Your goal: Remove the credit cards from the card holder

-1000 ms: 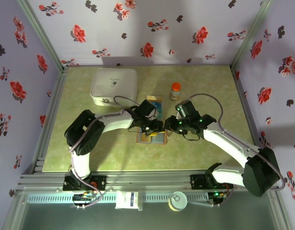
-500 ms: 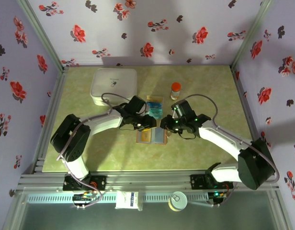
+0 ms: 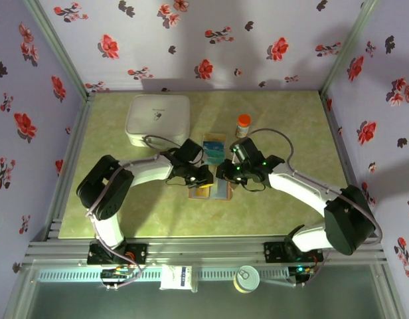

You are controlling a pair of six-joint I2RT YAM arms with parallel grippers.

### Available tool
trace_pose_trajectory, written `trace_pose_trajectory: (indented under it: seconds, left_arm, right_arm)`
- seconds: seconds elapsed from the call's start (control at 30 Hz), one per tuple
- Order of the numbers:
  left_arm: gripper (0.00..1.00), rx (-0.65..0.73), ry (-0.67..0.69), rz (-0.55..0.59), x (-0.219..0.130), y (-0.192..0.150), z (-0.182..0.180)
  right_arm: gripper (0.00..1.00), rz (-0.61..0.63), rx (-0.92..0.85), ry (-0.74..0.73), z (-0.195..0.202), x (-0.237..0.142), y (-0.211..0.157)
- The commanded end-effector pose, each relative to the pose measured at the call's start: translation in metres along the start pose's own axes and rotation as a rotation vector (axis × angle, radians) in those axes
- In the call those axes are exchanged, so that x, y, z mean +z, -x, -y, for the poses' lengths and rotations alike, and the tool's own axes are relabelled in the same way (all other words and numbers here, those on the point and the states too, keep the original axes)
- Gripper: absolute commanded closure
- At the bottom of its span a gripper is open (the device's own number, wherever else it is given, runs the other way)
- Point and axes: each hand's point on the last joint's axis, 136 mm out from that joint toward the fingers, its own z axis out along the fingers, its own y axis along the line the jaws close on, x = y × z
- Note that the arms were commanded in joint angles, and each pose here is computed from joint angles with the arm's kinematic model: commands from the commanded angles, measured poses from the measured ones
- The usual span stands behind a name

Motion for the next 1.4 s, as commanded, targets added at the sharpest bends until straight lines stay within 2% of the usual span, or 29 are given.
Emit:
trace_pose_trajectory:
  seconds: [0.0,0.37,0.7,0.93,1.23,1.37]
  left_arm:
    - [0.89,0.016,-0.034,-0.019,0.009,0.003,0.016]
    - [0.92,-0.012,0.059,-0.091,0.034,-0.008,-0.002]
    - [0.91,-0.031,0.061,-0.073,0.038,-0.002,-0.007]
    - [0.91,-0.063,0.041,-0.014,0.020,0.009,-0.012]
    - [0.88,0.001,-0.058,0.079,-0.023,0.022,0.028]
    - [0.87,0.017,-0.021,0.101,-0.039,0.025,0.023]
  right_arm:
    - [0.74,0.039,-0.023,-0.008,-0.006,-0.014,0.008]
    - [0.74,0.057,-0.016,-0.013,0.000,-0.023,0.007]
    - [0.74,0.047,-0.007,-0.017,0.005,-0.022,0.002]
    - [0.74,0.042,0.000,-0.011,0.004,-0.019,0.002]
    - [0.75,0.028,0.006,0.014,-0.002,-0.014,0.002]
    - [0.76,0.011,0.004,0.025,-0.008,-0.007,0.002]
